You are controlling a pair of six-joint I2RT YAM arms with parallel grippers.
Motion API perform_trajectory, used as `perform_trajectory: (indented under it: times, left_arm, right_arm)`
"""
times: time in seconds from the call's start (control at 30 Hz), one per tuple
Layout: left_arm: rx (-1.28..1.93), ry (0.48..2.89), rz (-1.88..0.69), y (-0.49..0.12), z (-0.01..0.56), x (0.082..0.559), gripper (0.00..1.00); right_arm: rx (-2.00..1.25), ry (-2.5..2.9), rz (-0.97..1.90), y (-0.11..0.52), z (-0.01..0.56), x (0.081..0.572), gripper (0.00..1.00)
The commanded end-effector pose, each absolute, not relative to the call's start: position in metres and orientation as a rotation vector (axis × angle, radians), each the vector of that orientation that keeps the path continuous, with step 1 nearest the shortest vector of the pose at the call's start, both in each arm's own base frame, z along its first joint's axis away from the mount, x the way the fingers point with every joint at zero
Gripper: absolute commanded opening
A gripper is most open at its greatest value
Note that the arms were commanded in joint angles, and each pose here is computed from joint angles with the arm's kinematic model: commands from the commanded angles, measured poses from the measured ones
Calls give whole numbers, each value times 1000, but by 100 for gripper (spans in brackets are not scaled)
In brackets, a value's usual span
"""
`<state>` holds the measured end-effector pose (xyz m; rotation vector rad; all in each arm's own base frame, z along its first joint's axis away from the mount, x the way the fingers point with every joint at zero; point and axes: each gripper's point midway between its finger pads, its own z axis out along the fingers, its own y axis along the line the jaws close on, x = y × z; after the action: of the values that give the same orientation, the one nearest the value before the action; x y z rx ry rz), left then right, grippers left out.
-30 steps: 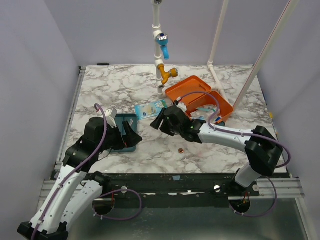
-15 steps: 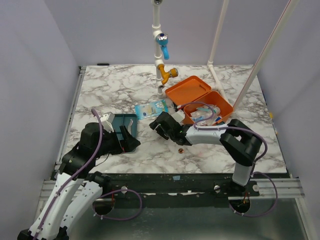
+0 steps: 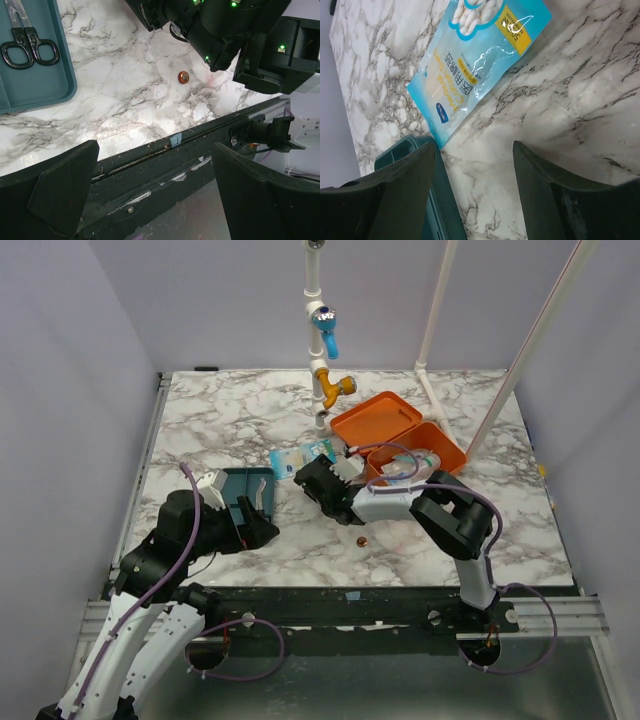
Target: Organize the medicine kit
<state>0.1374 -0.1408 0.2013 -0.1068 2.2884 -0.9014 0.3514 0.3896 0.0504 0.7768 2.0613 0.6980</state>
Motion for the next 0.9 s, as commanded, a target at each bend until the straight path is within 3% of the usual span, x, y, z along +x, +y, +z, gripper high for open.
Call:
perform_trajectory:
  times: [0.0, 0.47, 0.87]
  left_arm:
    - [-119, 2304, -905, -139, 199, 132, 98]
    - [-135, 2324, -887, -137, 195, 132, 99]
    - [-154, 2334, -868, -135, 195, 134, 98]
  right_arm:
    - [829, 1955, 590, 380, 42, 371, 67]
    - [939, 2002, 523, 360, -13, 404, 62]
    - [978, 1991, 508, 349, -23, 431, 39]
